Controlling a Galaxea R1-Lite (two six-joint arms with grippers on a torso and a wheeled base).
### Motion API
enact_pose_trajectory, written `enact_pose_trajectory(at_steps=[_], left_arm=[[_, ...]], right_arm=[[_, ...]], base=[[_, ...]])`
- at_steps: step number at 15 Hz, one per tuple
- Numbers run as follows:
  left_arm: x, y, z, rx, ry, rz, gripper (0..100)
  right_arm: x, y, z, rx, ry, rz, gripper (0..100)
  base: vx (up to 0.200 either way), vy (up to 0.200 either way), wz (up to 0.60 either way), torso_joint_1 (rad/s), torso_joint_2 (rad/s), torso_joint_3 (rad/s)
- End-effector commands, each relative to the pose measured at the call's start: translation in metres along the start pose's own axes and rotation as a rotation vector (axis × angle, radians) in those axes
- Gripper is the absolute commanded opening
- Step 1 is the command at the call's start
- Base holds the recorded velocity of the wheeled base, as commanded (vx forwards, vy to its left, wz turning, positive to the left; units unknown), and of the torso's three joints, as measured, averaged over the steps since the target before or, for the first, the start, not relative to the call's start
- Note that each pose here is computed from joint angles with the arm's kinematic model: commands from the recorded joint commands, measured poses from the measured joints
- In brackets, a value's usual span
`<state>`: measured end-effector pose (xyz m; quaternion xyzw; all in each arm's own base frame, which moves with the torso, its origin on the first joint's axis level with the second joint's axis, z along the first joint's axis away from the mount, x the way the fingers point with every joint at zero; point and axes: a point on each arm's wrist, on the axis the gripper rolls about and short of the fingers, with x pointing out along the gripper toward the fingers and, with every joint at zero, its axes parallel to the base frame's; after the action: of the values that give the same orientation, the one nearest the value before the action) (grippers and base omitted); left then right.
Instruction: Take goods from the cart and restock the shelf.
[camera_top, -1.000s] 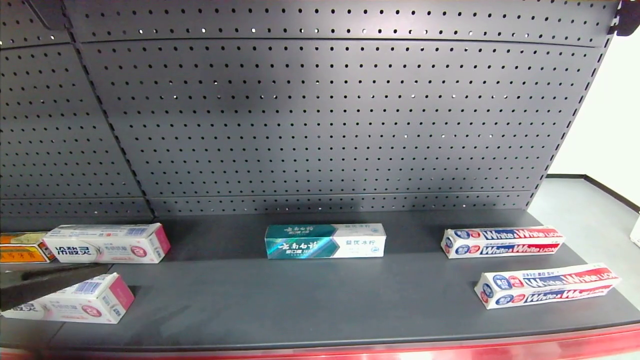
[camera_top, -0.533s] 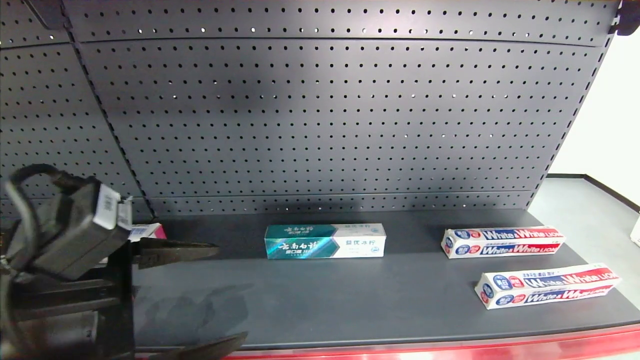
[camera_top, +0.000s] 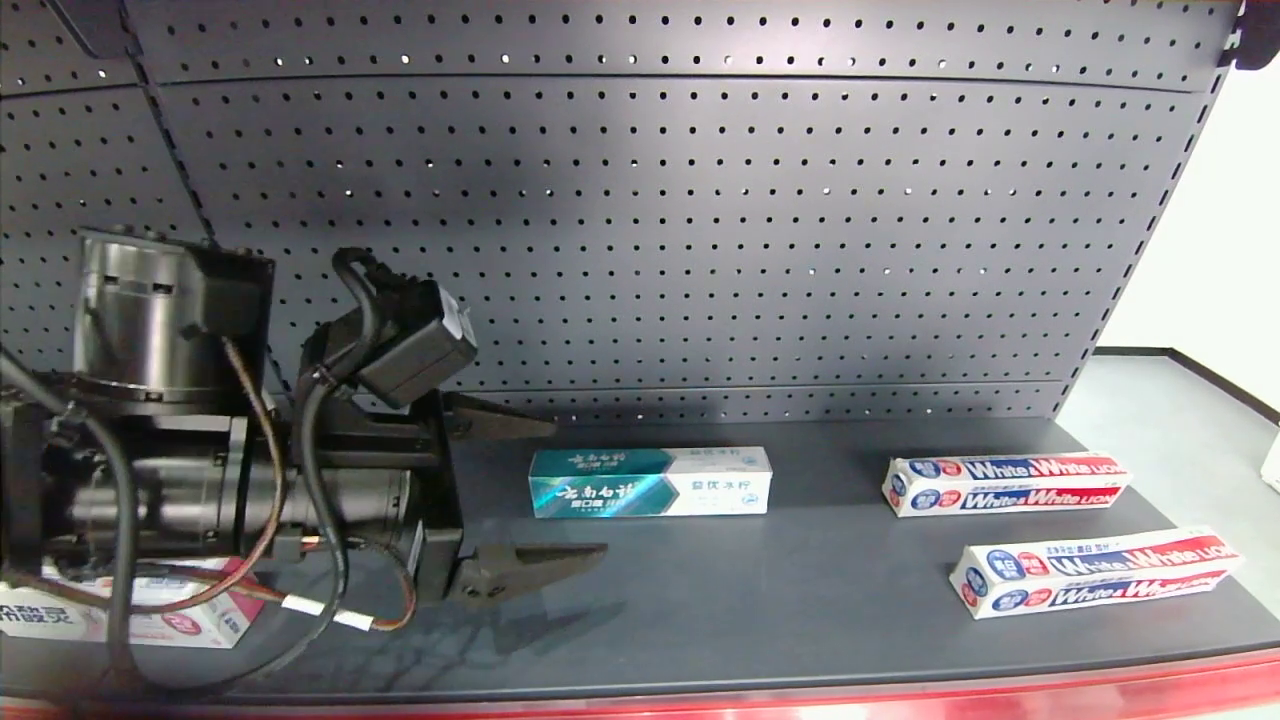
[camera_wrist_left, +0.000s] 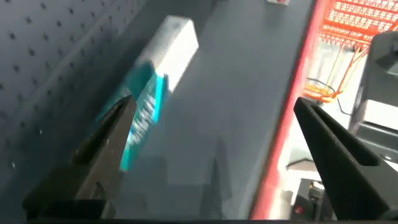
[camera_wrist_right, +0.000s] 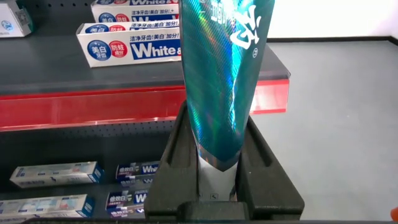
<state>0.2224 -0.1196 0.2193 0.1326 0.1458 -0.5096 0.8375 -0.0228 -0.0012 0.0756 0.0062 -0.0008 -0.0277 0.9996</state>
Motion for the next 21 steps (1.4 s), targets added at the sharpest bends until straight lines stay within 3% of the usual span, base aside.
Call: enact_pose_trajectory(at_steps=[1,3,8,9,10,16,21], left_arm=[[0.022,0.020,0.000,-0.016,0.005,-0.047,100],[0.027,0.027,-0.003,-0.018,-0.014,-0.104,100],[0.038,0.049,-0.013,0.094,0.016,-0.071,100],[0.038,0.054,-0.016,0.129,0.022,-0.061,100],[0.039,0.055,-0.017,0.141,0.025,-0.060,100],[0.042,0.083,-0.005,0.175,0.100,-0.068,100],[0.055,0.091,-0.013,0.154,0.120,-0.084,100]], right_arm=[[0.000,0.000,0.000,0.000,0.000,0.000,0],[0.000,0.000,0.000,0.000,0.000,0.000,0],[0.000,0.000,0.000,0.001,0.000,0.000,0],[0.000,0.000,0.000,0.000,0.000,0.000,0],[0.000,0.000,0.000,0.001,0.000,0.000,0],[0.000,0.000,0.000,0.001,0.000,0.000,0],[0.000,0.000,0.000,0.000,0.000,0.000,0]], base=[[0.000,0.000,0.00,0.000,0.00,0.000],[0.000,0.000,0.00,0.000,0.00,0.000],[0.000,0.000,0.00,0.000,0.00,0.000],[0.000,0.000,0.00,0.000,0.00,0.000],[0.000,0.000,0.00,0.000,0.00,0.000],[0.000,0.000,0.00,0.000,0.00,0.000],[0.000,0.000,0.00,0.000,0.00,0.000]])
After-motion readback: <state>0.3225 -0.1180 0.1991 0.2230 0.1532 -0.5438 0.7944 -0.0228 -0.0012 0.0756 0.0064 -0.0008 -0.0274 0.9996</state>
